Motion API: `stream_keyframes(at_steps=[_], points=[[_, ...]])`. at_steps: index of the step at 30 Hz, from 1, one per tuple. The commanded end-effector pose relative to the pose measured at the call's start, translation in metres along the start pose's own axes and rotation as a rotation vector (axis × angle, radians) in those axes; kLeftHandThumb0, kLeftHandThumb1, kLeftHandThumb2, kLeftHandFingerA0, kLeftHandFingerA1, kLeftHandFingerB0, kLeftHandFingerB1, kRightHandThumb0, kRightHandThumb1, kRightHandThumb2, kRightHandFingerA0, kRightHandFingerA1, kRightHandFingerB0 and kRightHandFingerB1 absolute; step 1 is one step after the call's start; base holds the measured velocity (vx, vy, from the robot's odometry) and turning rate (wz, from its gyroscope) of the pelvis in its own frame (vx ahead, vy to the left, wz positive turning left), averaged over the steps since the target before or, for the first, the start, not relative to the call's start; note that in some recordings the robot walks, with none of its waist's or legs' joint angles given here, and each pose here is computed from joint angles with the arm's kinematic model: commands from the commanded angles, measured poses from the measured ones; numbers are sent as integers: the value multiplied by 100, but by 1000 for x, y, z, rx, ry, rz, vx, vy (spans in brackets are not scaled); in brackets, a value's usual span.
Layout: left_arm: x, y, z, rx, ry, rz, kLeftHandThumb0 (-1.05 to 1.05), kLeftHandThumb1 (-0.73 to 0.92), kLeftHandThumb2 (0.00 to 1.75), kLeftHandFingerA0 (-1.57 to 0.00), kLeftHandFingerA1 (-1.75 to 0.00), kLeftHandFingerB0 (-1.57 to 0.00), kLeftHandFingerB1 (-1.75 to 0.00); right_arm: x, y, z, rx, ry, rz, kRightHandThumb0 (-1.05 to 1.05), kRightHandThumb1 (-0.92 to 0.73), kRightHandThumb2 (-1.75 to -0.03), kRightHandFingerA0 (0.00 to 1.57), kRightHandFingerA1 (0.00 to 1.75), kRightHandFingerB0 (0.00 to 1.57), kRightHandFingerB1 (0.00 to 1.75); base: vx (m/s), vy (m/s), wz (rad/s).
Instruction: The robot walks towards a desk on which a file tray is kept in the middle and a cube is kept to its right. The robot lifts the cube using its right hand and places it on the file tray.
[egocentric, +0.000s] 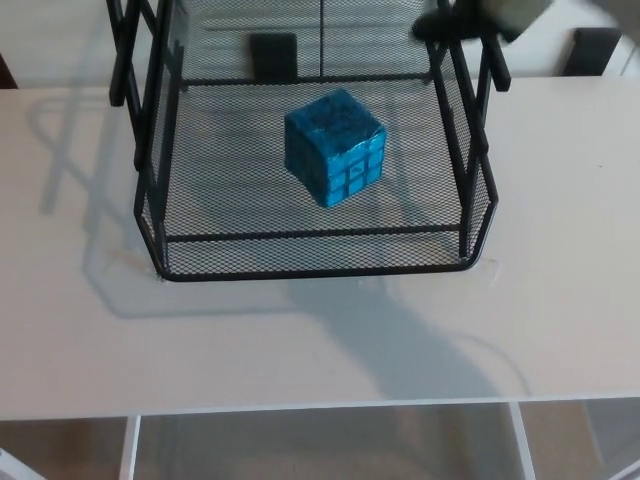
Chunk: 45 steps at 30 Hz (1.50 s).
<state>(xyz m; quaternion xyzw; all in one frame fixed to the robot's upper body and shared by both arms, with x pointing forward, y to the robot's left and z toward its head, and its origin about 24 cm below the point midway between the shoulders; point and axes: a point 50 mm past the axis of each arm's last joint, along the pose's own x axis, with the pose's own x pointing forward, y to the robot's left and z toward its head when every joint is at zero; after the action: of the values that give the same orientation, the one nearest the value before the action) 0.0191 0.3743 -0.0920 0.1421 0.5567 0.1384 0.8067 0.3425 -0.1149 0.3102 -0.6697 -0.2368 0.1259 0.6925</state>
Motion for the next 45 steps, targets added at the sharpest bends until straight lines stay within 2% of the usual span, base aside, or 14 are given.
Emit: stream_keyframes(at_steps=[1,16,18,28,29,31,32,34,36,38,39,42,43,45], points=[[-3,1,-2,-7,-4,-9,-68,89,66,-33,-48,-24,-37,-94,-54,-56,166,233,-129,-92,-51,-78,0,14,2,0,0,0,0],[0,3,-8,-28,28,16,-72,71,99,-29,-56,-20,-48,-421,65,-188,544,1386,-624,-51,-59,-76,0,11,6,20,0,0,0],[-3,3,-7,-8,9,7,-70,89,66,-36,-49,-25,-37,-455,101,-189,554,1521,-595,-45,-64,-67,0,21,3,18,0,0,0],[-2,9,-8,-12,36,32,-69,72,99,-31,-57,-20,-49,-502,200,-138,632,1818,-574,-49,-67,-80,4,32,2,18,0,0,0],[-2,9,-8,-20,32,36,-70,71,99,-31,-57,-19,-48,-522,202,-127,1067,1778,-616,-64,-92,-93,44,113,0,14,0,0,0],[-3,12,-7,-14,23,39,-71,89,66,-37,-51,-25,-39,-526,208,-111,926,1910,-685,-76,-64,-95,96,91,4,36,0,0,0],[-4,13,-7,-3,25,43,-72,71,101,-31,-57,-20,-49,-530,214,-110,992,1993,-699,-80,-79,-64,84,103,40,51,0,0,0],[-5,15,-7,7,30,39,-71,70,101,-32,-58,-20,-49,-537,223,-107,1182,2165,-911,-76,-70,-61,76,108,28,48,0,0,0],[-6,15,-8,24,37,48,-66,88,66,-40,-51,-26,-39,-547,233,-95,1453,2070,-1072,-66,-52,-99,121,132,64,87,0,0,0],[-6,16,-6,42,32,41,-66,89,66,-39,-51,-25,-39,-547,235,-95,1409,2132,-1021,-78,-76,-64,104,134,63,107,0,0,0],[-7,17,-7,41,28,33,-68,71,99,-32,-59,-19,-49,-546,237,-89,1364,2119,-910,-69,-64,-63,69,132,37,69,0,0,0],[-7,17,-6,17,28,37,-70,70,103,-32,-60,-16,-49,-543,238,-87,1343,2074,-754,-72,-74,-63,87,122,54,80,0,0,0],[-8,18,-7,21,22,34,-70,70,102,-34,-61,-16,-49,-535,242,-91,1200,2098,-555,-38,-48,-95,54,80,0,45,0,0,0],[-8,18,-8,16,20,34,-67,89,66,-39,-54,-23,-39,-524,254,-102,986,2092,-165,-62,-73,-64,26,34,9,19,0,0,0]])
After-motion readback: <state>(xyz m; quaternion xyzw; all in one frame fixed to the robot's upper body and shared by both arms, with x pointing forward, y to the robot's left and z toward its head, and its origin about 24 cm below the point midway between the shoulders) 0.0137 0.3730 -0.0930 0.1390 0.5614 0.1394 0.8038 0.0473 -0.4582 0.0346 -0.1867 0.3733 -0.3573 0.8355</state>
